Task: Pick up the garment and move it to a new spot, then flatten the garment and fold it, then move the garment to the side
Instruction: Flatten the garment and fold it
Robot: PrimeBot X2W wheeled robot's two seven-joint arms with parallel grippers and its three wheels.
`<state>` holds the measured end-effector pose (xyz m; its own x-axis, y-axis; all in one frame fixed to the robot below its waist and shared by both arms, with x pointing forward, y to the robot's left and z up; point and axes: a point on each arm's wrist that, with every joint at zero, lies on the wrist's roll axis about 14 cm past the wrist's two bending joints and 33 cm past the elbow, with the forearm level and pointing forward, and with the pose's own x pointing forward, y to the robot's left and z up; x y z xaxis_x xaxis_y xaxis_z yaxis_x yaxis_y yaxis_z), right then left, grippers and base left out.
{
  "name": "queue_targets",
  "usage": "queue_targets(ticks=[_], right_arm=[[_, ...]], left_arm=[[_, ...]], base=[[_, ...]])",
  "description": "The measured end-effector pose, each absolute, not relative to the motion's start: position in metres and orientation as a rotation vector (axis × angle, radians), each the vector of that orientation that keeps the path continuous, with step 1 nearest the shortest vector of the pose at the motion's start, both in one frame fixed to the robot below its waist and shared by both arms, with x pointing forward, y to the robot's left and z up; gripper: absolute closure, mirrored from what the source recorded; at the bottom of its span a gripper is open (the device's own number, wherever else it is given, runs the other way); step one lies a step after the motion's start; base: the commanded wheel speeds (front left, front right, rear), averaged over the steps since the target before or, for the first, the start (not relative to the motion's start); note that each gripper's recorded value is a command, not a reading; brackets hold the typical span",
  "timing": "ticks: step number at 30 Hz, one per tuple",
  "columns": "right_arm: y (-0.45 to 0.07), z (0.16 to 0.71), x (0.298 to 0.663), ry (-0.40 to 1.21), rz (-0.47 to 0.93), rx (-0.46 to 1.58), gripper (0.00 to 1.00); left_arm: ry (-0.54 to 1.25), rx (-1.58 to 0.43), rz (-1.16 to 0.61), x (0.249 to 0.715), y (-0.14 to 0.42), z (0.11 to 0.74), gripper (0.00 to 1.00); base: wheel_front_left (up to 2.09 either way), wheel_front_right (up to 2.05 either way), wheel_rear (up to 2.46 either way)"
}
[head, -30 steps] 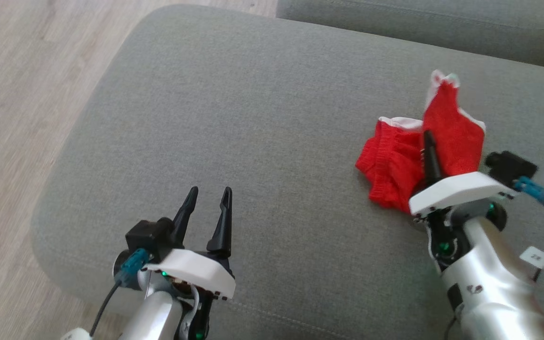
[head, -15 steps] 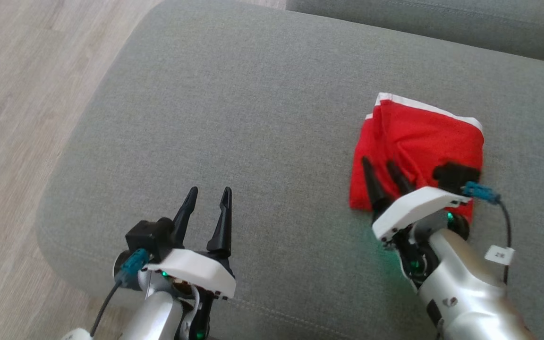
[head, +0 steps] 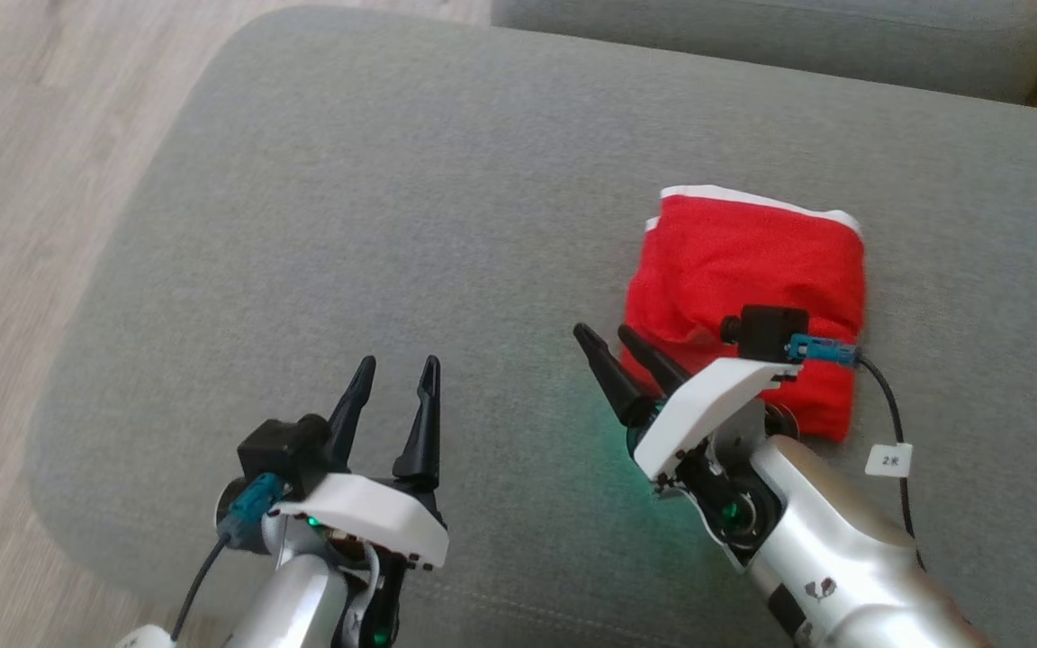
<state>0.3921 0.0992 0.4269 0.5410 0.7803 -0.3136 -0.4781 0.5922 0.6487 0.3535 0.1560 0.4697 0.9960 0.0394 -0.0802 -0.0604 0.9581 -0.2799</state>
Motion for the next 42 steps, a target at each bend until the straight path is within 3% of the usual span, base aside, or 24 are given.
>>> queue_targets(ticks=[9, 20, 29, 36, 42], right_arm=[[0.056, 0.470, 0.422, 0.425, 0.689, 0.587, 0.00], [-0.073, 0.504, 0.461, 0.093, 0.439, 0.241, 0.00], [-0.164, 0.500, 0.429, -0.012, 0.173, 0.064, 0.00], [-0.174, 0.489, 0.396, -0.013, 0.094, 0.033, 0.00], [-0.169, 0.493, 0.398, -0.027, 0.100, 0.022, 0.00]], left_arm=[[0.043, -0.284, -0.007, 0.363, 0.141, 0.481, 0.00], [-0.004, -0.294, -0.087, 0.364, 0.118, 0.498, 0.00], [-0.077, -0.295, -0.146, 0.369, 0.106, 0.521, 0.00], [-0.045, -0.300, -0.137, 0.360, 0.106, 0.510, 0.00], [-0.040, -0.290, -0.123, 0.358, 0.109, 0.507, 0.00]], base=[[0.00, 0.00, 0.00], [0.00, 0.00, 0.00], [0.00, 0.00, 0.00], [0.00, 0.00, 0.00], [0.00, 0.00, 0.00]])
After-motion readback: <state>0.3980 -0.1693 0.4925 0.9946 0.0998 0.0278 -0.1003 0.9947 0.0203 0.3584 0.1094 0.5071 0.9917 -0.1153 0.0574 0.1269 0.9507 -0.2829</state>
